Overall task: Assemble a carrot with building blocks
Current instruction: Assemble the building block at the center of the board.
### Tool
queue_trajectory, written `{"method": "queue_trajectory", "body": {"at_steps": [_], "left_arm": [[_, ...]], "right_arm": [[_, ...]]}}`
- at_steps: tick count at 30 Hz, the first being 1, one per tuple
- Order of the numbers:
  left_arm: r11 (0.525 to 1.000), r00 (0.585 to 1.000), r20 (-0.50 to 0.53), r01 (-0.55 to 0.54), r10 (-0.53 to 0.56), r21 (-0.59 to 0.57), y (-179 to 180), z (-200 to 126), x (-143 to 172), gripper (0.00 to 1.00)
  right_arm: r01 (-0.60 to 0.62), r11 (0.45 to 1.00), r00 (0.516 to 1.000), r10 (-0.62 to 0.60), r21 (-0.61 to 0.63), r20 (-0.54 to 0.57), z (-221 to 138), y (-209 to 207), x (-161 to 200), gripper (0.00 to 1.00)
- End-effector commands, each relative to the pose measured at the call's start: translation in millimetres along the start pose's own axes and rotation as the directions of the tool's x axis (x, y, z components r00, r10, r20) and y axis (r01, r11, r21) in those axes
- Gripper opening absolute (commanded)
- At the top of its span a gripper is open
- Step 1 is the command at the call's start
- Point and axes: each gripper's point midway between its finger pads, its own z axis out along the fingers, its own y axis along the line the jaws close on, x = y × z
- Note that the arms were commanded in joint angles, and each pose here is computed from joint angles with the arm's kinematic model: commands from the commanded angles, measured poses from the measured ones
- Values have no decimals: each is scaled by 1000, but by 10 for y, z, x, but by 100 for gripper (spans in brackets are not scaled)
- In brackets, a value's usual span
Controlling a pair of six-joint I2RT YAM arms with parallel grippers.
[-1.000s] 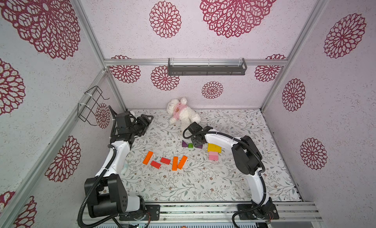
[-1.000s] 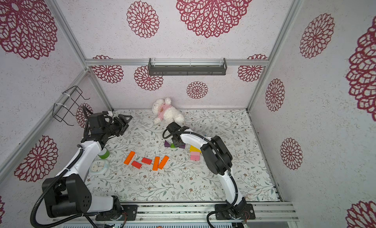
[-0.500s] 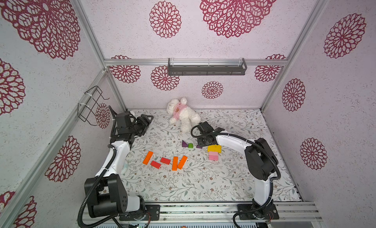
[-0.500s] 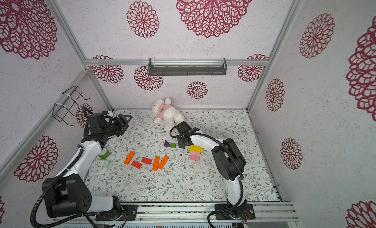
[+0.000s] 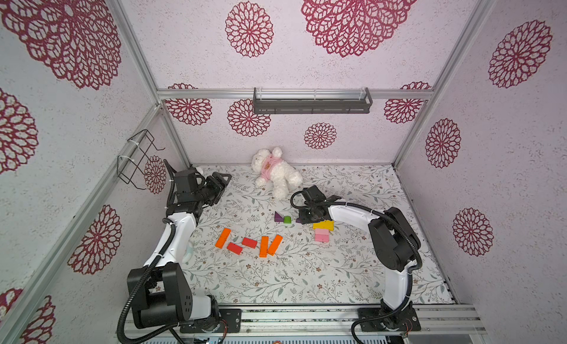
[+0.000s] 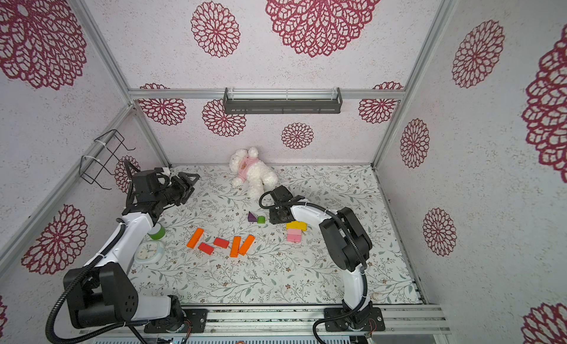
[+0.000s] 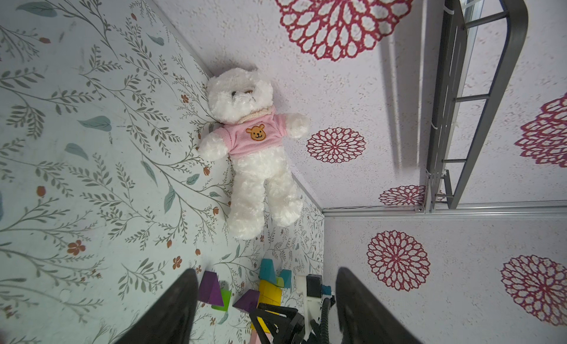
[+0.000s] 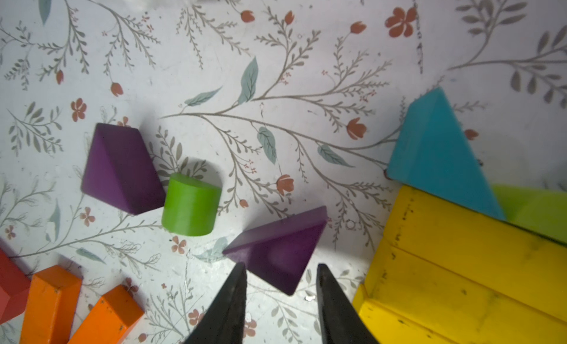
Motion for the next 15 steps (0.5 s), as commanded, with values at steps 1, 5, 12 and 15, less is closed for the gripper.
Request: {"method": "queue_trajectory", "body": {"at_steps": [1,5,12,15], "left_arm": [[1000,1000,5,2,-3,16,-9,7,-24,73],[1000,1000,5,1,-2,16,-10,2,-23,73],[1000,1000,4,1,-2,16,-11,3,-22,73],[1000,1000,5,1,-1,15,-9,2,-24,73]], "right_arm": [[-16,999,999,17,-39,39,-109,64,-138,38],[-9,999,999,11,-47,31,-71,78,-122,37],[-8,999,1000,9,-49,28,-46,78,-110,37],[-6,999,1000,8,-49,24,-31,76,-98,37]]}}
